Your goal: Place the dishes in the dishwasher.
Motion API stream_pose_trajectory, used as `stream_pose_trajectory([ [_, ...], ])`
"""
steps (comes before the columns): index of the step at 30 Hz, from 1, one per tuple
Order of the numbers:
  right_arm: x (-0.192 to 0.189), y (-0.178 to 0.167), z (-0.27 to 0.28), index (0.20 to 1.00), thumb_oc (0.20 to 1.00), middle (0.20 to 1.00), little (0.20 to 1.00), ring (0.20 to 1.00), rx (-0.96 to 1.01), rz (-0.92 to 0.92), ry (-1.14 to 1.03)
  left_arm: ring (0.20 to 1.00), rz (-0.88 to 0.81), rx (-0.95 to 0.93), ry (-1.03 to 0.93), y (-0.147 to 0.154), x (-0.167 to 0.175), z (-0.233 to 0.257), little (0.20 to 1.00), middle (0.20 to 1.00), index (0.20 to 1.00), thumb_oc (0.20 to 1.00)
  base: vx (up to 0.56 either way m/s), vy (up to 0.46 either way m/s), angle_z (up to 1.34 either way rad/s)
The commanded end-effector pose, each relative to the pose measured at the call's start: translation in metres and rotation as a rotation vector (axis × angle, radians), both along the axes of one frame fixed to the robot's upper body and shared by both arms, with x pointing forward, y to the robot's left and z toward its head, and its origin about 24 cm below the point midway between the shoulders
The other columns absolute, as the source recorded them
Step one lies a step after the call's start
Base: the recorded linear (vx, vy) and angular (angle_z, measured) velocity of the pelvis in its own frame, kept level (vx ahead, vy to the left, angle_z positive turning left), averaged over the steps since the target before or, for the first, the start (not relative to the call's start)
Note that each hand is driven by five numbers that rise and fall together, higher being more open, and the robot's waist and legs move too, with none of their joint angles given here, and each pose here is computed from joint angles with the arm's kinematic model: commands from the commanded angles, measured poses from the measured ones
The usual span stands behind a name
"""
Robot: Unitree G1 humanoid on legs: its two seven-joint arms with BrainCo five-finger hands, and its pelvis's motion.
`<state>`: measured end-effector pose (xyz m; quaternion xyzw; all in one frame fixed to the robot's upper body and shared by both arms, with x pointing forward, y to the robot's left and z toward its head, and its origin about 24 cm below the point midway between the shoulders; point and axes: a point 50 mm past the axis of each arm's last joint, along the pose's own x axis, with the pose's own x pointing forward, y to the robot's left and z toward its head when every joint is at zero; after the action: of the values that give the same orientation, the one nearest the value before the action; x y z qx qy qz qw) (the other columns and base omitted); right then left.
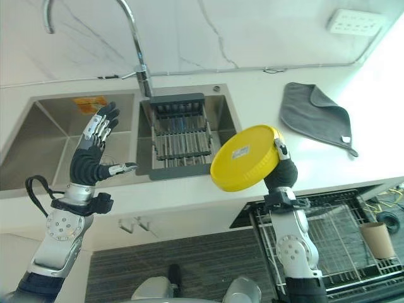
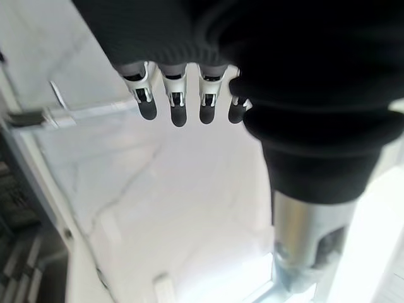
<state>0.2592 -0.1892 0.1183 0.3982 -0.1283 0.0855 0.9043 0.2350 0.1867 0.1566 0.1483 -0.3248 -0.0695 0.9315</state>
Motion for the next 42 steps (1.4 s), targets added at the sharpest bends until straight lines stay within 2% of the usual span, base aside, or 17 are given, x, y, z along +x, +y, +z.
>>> stream_pose_trajectory([
  [1,-0.009,-0.003,0.039,0.2,0.2,0.2,0.2,0.2,0.131,-0.018,-0.205,1.0,-0.002,0.029,-0.142,0.007,-0.008,0.032,1.0,1.0,1.0,1.0,-0.12,-0.502,-0.59],
  [9,-0.01,0.005,0.039,0.2,0.2,0.2,0.2,0.2,0.178,0.05,-0.177,1.0,0.004,0.007,-0.145,0.001,-0.007,0.034,1.0,1.0,1.0,1.0,-0.09,-0.374,-0.51],
  [18,-0.019,-0.003,0.036,0.2,0.2,0.2,0.2,0.2,0.165,0.047,-0.146,1.0,0.017,-0.01,-0.106,0.003,-0.02,0.019,1.0,1.0,1.0,1.0,-0.07,-0.36,-0.25],
  [23,-0.02,-0.004,0.033,0.2,0.2,0.2,0.2,0.2,0.142,0.03,-0.136,1.0,0.016,-0.012,-0.11,0.003,-0.026,0.016,1.0,1.0,1.0,1.0,0.0,0.004,-0.12],
  [28,-0.014,-0.001,0.029,0.2,0.2,0.2,0.2,0.2,0.155,-0.017,-0.119,1.0,0.036,0.01,-0.113,0.0,-0.018,0.016,1.0,1.0,1.0,1.0,0.09,0.227,-0.09],
  [35,-0.016,-0.016,0.019,0.2,0.2,0.2,0.2,0.2,0.215,-0.068,-0.134,1.0,0.059,0.05,-0.12,0.01,-0.016,0.018,1.0,1.0,1.0,1.0,0.09,0.173,0.02],
  [42,-0.012,-0.02,0.018,0.2,0.2,0.2,0.2,0.2,0.275,-0.09,-0.169,1.0,0.058,0.107,-0.168,0.018,-0.012,0.036,1.0,1.0,1.0,1.0,0.04,-0.246,0.1],
])
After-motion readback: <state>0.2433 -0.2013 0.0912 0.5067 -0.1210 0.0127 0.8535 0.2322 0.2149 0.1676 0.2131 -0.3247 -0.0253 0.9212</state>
